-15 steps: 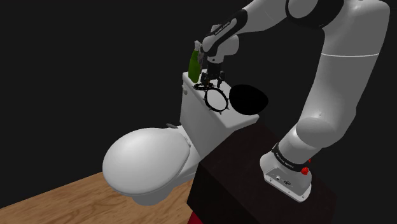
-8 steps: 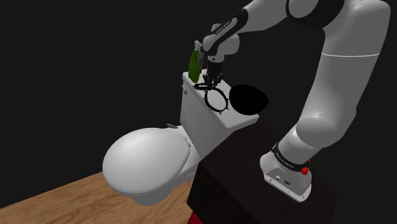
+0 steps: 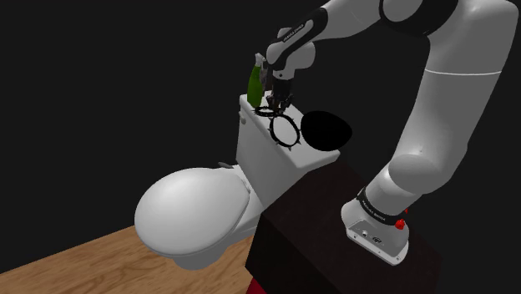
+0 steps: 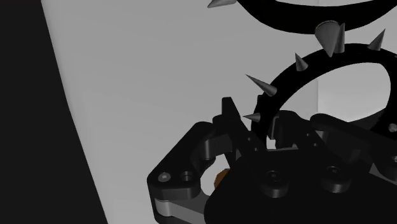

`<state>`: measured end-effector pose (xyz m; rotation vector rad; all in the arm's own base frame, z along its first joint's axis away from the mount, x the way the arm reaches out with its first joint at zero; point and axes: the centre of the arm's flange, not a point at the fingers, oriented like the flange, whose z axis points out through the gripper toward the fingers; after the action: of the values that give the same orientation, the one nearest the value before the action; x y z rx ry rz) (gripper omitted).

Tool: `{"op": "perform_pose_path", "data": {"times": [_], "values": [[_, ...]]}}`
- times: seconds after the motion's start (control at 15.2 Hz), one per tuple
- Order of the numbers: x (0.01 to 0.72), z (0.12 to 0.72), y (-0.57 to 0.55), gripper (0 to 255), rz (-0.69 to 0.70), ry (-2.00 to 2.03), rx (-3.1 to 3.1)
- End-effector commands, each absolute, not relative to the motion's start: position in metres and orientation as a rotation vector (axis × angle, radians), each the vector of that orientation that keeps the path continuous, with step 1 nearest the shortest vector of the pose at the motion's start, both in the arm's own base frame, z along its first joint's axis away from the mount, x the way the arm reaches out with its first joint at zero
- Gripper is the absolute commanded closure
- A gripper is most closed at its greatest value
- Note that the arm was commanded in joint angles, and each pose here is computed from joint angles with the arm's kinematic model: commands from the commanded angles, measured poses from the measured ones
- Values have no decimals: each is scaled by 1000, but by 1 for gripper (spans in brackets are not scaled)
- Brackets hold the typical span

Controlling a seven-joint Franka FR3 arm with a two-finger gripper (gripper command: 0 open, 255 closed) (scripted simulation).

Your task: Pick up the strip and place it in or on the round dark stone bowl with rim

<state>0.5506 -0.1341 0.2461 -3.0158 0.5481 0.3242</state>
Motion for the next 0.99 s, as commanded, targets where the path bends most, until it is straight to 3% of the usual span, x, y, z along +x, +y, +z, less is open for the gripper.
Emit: {"op": "perform_pose_path", "data": {"times": [0.0,0.92], "values": [[550,258,-134,255,325,548,-3016],[550,332,-134,255,325,548,-3016]]}}
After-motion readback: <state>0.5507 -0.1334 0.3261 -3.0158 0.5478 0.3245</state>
